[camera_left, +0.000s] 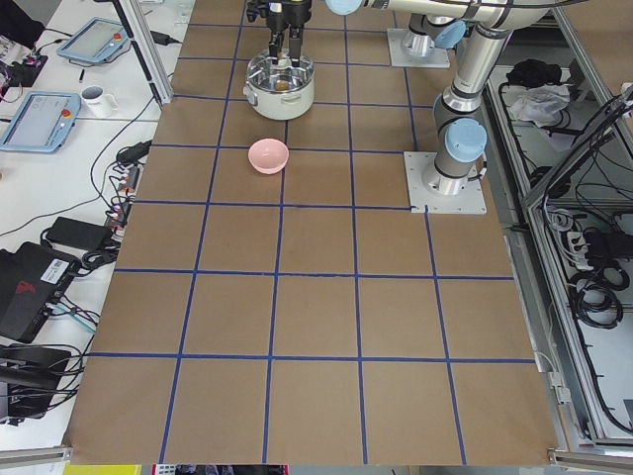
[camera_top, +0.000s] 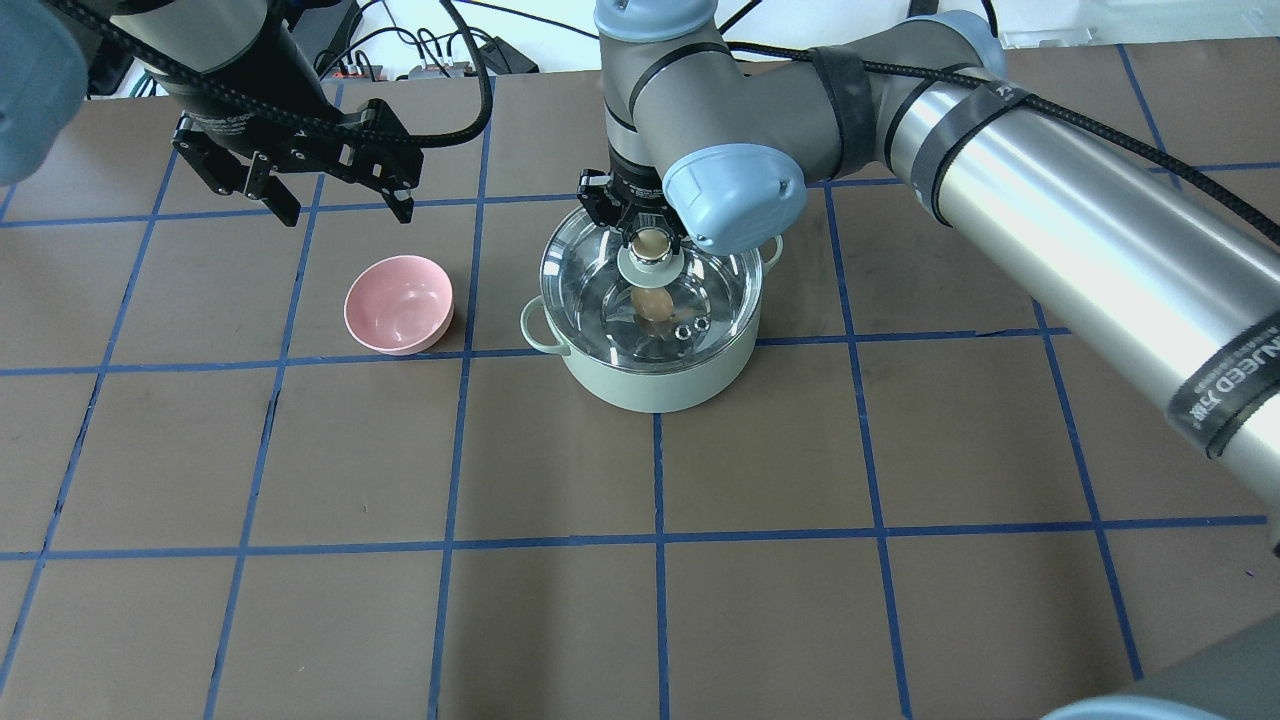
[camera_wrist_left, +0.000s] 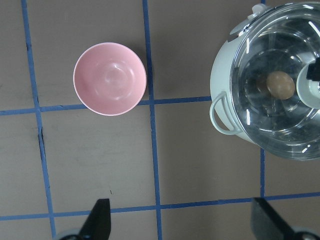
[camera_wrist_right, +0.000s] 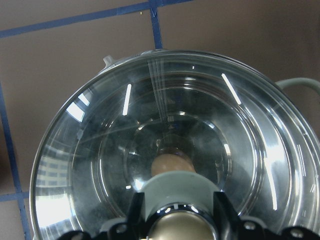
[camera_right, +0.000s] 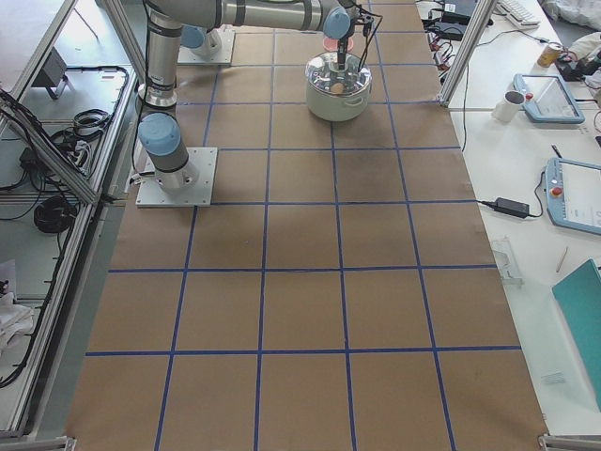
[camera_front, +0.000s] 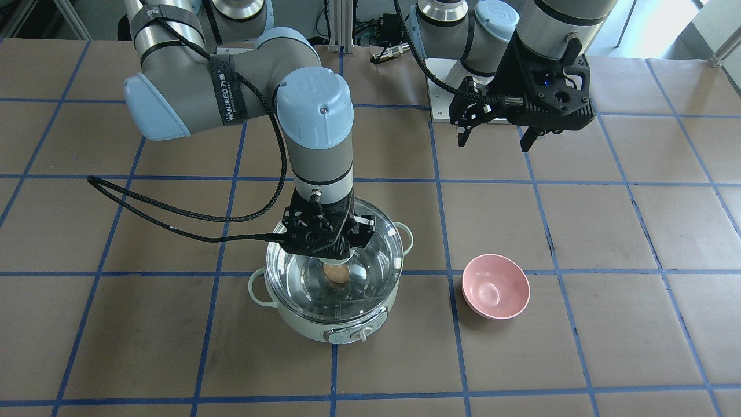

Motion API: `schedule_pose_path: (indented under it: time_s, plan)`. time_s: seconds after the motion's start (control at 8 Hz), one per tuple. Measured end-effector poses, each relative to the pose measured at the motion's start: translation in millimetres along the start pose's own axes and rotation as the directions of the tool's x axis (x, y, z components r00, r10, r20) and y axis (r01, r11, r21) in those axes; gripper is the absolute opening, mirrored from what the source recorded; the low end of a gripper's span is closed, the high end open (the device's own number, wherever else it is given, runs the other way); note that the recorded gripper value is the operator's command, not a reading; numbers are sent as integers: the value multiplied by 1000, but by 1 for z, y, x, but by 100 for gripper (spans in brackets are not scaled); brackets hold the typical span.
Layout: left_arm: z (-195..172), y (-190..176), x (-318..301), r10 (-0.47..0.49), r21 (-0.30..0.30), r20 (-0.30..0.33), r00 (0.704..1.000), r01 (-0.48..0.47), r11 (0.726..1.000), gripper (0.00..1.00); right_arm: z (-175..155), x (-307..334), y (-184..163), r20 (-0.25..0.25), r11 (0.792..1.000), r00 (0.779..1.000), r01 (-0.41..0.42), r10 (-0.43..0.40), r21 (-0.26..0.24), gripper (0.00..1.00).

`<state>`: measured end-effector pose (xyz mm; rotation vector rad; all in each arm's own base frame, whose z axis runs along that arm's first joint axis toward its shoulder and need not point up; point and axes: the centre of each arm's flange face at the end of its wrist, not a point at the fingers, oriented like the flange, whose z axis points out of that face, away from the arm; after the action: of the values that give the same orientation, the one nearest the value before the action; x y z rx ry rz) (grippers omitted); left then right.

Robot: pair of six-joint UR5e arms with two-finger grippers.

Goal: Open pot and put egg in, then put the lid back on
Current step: 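Lower the glass lid onto the pot with the right gripper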

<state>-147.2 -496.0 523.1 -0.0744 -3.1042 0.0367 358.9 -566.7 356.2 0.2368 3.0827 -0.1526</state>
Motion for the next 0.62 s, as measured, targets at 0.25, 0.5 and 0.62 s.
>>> schedule_pose_path:
  time_s: [0.25,0.5,0.62]
  plan:
    - [0,0,0,0,0,0,1000,0,1000,100,1,0,0,-1,1000,1000,29,-29,0,15]
    - [0,0,0,0,0,0,1000,0,1000,100,1,0,0,-1,999,999,38,-38,-1,70]
    - [0,0,0,0,0,0,1000,0,1000,100,1,0,0,-3,999,999,39,-39,-1,84]
